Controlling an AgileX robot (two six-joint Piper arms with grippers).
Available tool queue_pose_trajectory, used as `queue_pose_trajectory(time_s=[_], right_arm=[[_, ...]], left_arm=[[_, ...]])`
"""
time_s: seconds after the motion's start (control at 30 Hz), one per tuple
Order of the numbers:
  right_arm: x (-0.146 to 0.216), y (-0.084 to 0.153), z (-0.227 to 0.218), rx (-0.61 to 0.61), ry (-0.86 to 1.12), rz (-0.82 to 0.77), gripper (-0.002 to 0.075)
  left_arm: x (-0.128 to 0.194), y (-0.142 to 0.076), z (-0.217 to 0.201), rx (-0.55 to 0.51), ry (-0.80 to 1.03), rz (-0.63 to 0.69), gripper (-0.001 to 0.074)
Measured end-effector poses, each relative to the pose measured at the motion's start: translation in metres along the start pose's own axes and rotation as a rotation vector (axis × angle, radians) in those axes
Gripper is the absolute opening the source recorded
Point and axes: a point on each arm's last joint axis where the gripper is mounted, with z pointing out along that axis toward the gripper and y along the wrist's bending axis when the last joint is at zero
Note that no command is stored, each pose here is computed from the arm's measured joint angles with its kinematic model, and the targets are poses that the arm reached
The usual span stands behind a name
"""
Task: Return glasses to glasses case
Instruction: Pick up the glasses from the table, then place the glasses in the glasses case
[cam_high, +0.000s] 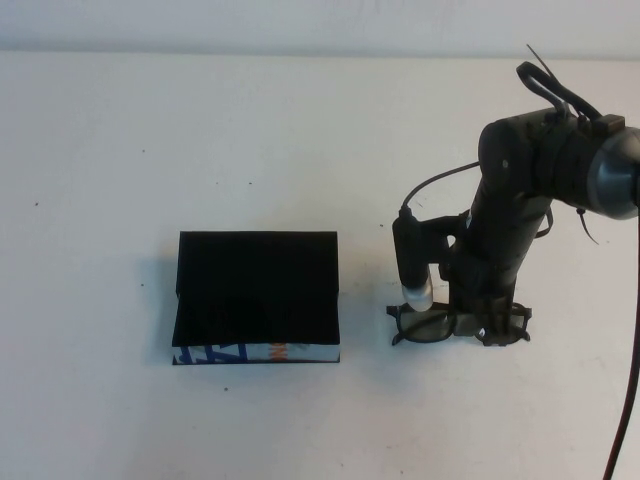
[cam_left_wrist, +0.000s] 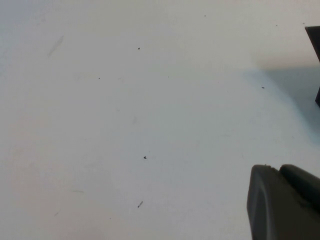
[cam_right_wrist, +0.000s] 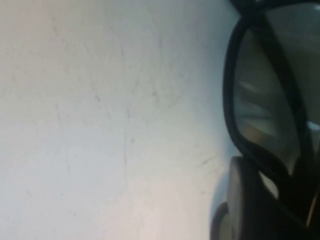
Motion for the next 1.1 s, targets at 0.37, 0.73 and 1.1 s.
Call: queue_pose_trajectory(time_s=[0.37,0.73,1.1], right_arm=[[-0.004,0.012,-0.016,-0.056,0.026,0.169,0.0062],[-0.098,0.039,-0.09,0.101,-0.124,-0.011,0.0062],[-0.182,0.031,-0.052,0.112,-0.16,-0.156,0.0062]], left_arm=[[0.0,0.0,0.0,0.0,0.0,0.0,-0.0004],[0.0,0.0,0.0,0.0,0.0,0.0,-0.0004],[0.0,0.0,0.0,0.0,0.0,0.0,-0.0004]])
